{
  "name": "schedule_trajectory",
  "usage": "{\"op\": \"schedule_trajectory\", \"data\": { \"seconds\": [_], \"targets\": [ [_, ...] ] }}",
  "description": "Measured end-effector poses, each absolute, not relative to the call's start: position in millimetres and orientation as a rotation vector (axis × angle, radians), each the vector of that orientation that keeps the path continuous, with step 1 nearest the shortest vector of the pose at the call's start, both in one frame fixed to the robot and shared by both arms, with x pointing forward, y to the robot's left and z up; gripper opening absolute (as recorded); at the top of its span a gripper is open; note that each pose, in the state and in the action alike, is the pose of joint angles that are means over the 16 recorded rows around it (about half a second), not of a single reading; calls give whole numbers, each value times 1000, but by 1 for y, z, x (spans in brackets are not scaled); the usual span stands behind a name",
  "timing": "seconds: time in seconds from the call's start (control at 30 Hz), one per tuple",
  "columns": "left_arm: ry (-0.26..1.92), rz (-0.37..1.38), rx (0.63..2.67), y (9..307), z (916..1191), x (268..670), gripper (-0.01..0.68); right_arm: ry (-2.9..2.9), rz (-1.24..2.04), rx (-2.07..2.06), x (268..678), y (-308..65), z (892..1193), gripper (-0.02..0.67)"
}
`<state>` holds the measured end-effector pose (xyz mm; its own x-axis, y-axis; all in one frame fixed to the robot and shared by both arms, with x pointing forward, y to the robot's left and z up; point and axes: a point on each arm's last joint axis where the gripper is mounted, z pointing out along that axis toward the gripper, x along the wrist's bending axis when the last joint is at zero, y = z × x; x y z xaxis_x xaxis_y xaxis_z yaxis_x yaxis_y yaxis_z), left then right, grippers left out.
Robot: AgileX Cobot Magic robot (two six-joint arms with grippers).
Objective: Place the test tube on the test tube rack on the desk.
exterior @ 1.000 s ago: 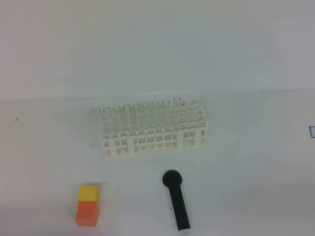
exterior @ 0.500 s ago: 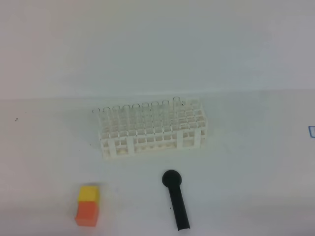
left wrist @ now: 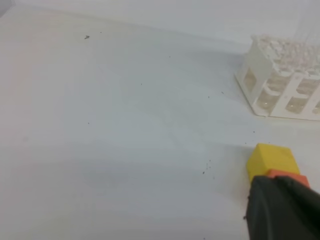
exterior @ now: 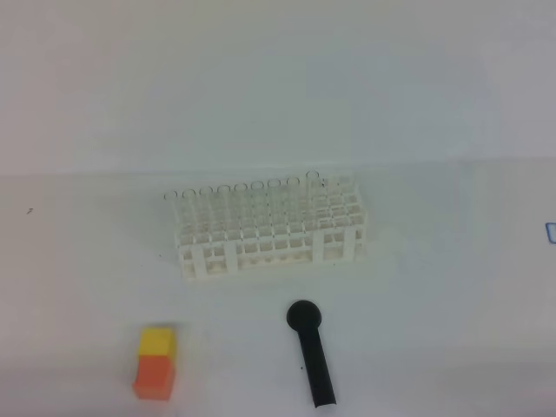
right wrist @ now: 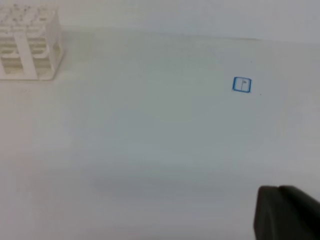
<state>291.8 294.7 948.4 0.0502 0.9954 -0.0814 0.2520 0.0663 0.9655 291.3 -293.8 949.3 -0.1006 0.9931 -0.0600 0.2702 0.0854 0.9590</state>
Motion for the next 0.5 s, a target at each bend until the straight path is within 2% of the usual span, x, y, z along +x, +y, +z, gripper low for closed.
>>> {"op": "schedule_trajectory", "data": {
  "seconds": [0.5],
  "targets": [
    [1363,1012,1381,296,949,292,-1,1515,1077,1309,291,-294,949,-1]
  ]
}}
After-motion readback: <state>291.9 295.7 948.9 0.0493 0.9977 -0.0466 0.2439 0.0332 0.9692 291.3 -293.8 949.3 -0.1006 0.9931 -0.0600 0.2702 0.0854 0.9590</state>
